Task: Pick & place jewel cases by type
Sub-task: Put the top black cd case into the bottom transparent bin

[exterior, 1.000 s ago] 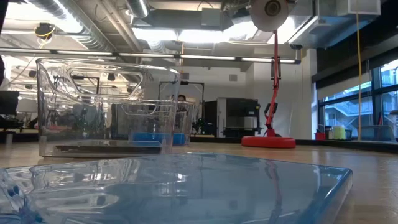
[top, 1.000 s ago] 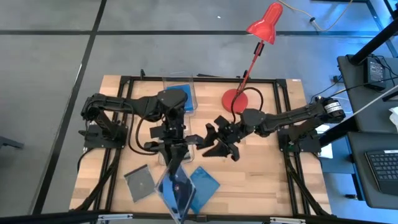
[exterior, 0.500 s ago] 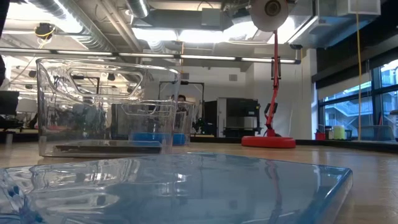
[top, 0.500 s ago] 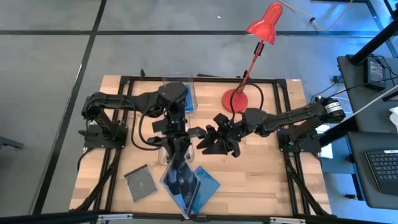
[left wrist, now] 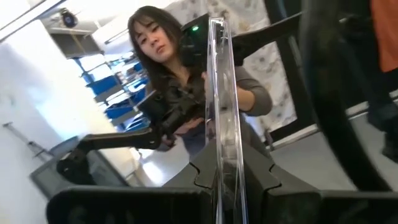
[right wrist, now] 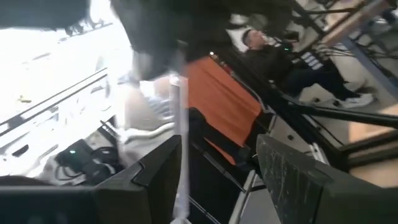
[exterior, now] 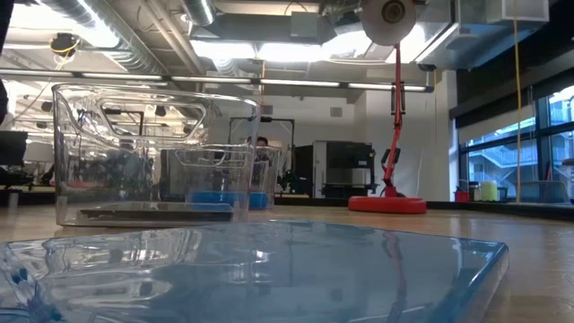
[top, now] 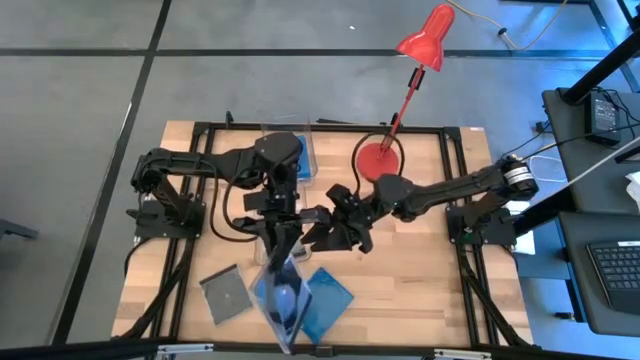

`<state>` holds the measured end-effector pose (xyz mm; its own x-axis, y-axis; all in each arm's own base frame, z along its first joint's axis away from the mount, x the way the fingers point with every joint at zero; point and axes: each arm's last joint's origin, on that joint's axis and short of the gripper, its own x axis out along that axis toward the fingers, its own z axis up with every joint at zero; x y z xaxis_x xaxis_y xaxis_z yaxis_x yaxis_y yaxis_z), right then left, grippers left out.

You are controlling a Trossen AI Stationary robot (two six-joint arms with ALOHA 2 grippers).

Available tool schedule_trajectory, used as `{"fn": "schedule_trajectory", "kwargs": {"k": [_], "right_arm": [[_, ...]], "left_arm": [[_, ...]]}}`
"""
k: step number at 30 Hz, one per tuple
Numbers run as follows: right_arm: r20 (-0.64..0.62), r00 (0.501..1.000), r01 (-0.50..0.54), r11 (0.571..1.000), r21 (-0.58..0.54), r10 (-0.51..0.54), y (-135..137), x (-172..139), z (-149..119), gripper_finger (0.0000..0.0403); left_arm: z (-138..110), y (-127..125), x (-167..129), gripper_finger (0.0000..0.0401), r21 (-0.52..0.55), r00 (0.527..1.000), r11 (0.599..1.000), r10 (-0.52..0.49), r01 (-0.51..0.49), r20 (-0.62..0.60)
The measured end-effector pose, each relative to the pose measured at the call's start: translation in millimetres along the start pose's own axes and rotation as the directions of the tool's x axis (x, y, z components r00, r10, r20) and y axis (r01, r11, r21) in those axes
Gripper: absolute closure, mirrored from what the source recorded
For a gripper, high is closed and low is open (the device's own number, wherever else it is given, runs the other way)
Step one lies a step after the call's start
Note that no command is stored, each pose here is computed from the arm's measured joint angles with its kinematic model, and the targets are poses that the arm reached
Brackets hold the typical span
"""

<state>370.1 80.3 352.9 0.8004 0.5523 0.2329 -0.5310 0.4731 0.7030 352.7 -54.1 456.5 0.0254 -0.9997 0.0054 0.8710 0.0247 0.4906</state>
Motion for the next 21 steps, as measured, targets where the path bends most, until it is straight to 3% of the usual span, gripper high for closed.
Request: {"fn": "schedule_trajectory", "kwargs": {"k": [3,10,15,21], "right_arm": [[-0.022,0.998,-0.051,0.999,-0.013,0.051,6.1,6.3,6.6,0.0192],[-0.066,0.997,-0.033,0.999,-0.036,0.031,0.9,16.1,5.2,0.0192],[-0.146,0.985,-0.094,0.996,-0.013,0.091,2.4,17.3,3.4,0.0192],[-0.126,0.991,-0.042,0.999,-0.007,0.040,-0.8,17.4,2.8,0.0192]], "left_arm": [[0.3,-0.6,2.0,0.0372,0.001,1.000,1.000,-0.014,0.014,0.007],[7.1,1.5,4.9,0.0372,-0.020,0.999,0.999,-0.026,0.026,0.022],[17.4,3.1,4.5,0.0372,-0.173,0.999,0.984,-0.025,0.030,0.031],[23.9,3.4,-0.1,0.0372,-0.063,0.998,0.996,-0.054,0.056,0.038]]}}
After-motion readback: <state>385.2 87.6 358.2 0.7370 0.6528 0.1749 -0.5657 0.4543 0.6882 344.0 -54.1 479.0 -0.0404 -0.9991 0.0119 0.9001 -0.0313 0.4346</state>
